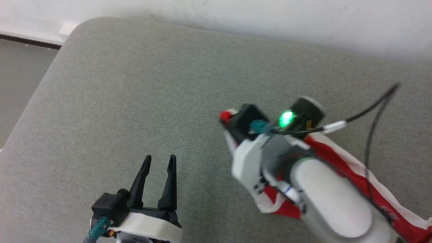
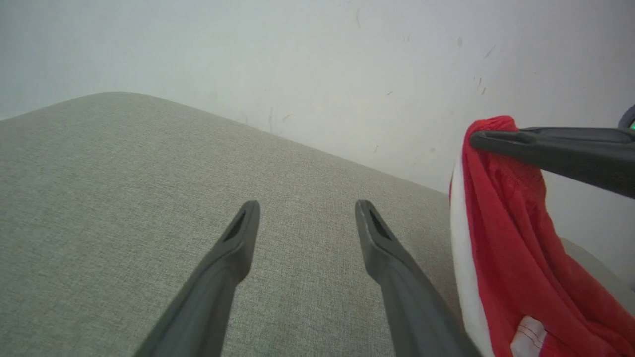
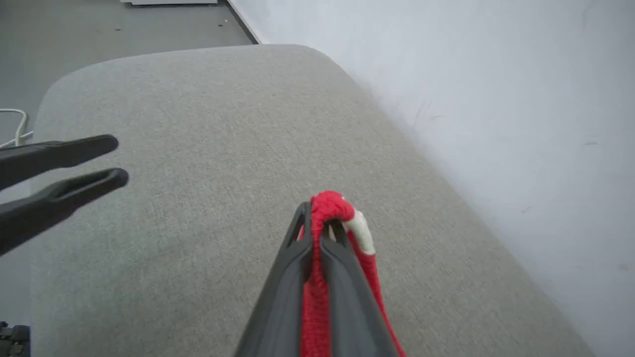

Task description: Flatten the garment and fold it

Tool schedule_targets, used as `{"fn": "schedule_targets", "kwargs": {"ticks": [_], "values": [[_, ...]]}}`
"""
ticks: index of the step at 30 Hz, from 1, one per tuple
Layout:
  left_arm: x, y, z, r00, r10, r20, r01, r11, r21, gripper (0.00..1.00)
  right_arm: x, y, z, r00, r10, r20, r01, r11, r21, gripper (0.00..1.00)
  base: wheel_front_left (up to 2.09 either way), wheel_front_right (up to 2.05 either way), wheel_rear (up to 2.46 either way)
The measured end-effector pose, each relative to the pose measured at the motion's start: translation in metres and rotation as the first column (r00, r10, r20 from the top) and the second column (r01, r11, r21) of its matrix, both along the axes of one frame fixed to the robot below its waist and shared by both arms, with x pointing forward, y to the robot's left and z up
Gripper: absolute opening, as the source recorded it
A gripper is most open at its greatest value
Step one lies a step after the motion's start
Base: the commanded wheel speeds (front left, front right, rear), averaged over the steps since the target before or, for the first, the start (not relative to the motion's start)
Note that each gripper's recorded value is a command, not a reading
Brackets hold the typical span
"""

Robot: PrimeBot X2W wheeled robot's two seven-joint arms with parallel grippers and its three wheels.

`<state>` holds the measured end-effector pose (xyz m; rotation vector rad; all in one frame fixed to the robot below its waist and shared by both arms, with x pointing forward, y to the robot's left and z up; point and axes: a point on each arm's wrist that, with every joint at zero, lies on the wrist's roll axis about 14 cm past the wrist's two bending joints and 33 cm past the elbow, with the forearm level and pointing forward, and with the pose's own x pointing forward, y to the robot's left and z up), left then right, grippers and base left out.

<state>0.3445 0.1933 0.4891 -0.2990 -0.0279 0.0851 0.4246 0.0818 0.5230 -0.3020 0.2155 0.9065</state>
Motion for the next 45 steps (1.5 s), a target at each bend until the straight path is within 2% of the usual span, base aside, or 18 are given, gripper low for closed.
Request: {"fn": "schedule_targets", "kwargs": {"ticks": [4,5,6,7,9,11,16,19,22,24,26,29,32,34,37,40,43,45], "values": [[-0.004,0.006,-0.003,1.0,0.02,-0.011,-0.02,1.0,-0.002,1.0,-0.03,0.045,-0.008,0.989,0.141,-0.048,-0.139,0.989,0.045,0.0,0.0,0.0,0.0],[-0.005,0.007,-0.003,1.0,0.025,-0.013,-0.025,1.0,-0.002,1.0,-0.033,0.049,-0.015,0.986,0.152,-0.07,-0.15,0.988,0.042,0.09,0.0,0.0,0.0],[-0.006,0.008,-0.004,0.999,0.03,-0.015,-0.03,1.0,-0.001,1.0,-0.035,0.05,-0.024,0.983,0.156,-0.093,-0.154,0.988,0.032,0.48,0.0,0.0,0.0],[-0.006,0.009,-0.005,0.999,0.031,-0.019,-0.031,1.0,-0.001,1.0,-0.036,0.049,-0.036,0.981,0.153,-0.119,-0.153,0.988,0.006,1.0,0.0,0.0,0.0],[-0.007,0.009,-0.007,0.999,0.032,-0.026,-0.032,0.999,-0.001,1.0,-0.037,0.043,-0.06,0.976,0.14,-0.169,-0.15,0.988,-0.045,1.0,0.0,0.0,0.0],[-0.007,0.008,-0.008,0.999,0.032,-0.031,-0.032,0.999,-0.002,1.0,-0.036,0.038,-0.071,0.973,0.125,-0.196,-0.137,0.989,-0.049,1.0,0.0,0.0,0.0],[-0.005,0.004,-0.008,0.999,0.016,-0.028,-0.016,1.0,-0.005,1.0,-0.015,0.021,-0.053,0.981,0.038,-0.191,-0.022,0.996,0.084,1.0,0.0,0.0,0.0],[-0.003,0.001,-0.006,1.0,0.006,-0.018,-0.006,1.0,-0.005,1.0,0.009,-0.008,-0.028,0.987,-0.076,-0.145,0.103,0.976,0.191,1.0,0.0,0.0,0.0],[0.0,-0.001,-0.004,1.0,-0.004,-0.011,0.004,1.0,-0.002,1.0,0.026,-0.057,-0.014,0.968,-0.23,-0.101,0.249,0.937,0.246,1.0,0.0,0.0,0.0],[0.002,-0.004,-0.002,1.0,-0.016,-0.005,0.016,1.0,0.002,1.0,0.028,-0.096,-0.012,0.936,-0.34,-0.091,0.352,0.901,0.255,1.0,0.0,0.0,0.0],[0.005,-0.007,-0.001,1.0,-0.028,0.002,0.028,1.0,0.006,1.0,0.022,-0.133,-0.017,0.895,-0.437,-0.087,0.445,0.867,0.223,1.0,0.0,0.0,0.0],[0.011,-0.013,0.002,0.999,-0.05,0.013,0.05,0.999,0.01,1.0,0.004,-0.188,-0.025,0.809,-0.578,-0.102,0.587,0.788,0.185,1.0,0.0,0.0,0.0],[0.017,-0.021,0.003,0.997,-0.078,0.018,0.078,0.997,0.014,1.0,-0.02,-0.24,-0.033,0.705,-0.701,-0.11,0.709,0.691,0.137,1.0,0.0,0.0,0.0],[0.02,-0.026,0.002,0.995,-0.097,0.017,0.097,0.995,0.014,1.0,-0.039,-0.269,-0.041,0.64,-0.759,-0.117,0.768,0.634,0.089,1.0,0.0,0.0,0.0],[0.026,-0.032,-0.001,0.993,-0.119,0.012,0.119,0.993,0.011,1.0,-0.065,-0.297,-0.06,0.562,-0.806,-0.185,0.824,0.566,0.035,1.0,0.0,0.0,0.0],[0.03,-0.037,-0.006,0.991,-0.135,-0.001,0.135,0.991,0.012,1.0,-0.085,-0.314,-0.078,0.498,-0.834,-0.237,0.857,0.515,-0.013,1.0,0.0,0.0,0.0],[0.033,-0.041,-0.011,0.989,-0.149,-0.013,0.149,0.989,0.009,1.0,-0.094,-0.321,-0.094,0.46,-0.845,-0.275,0.87,0.49,-0.053,1.0,0.0,0.0,0.0],[0.035,-0.043,-0.013,0.988,-0.154,-0.019,0.154,0.988,0.007,1.0,-0.099,-0.321,-0.106,0.444,-0.843,-0.302,0.869,0.487,-0.082,1.0,0.0,0.0,0.0]]}}
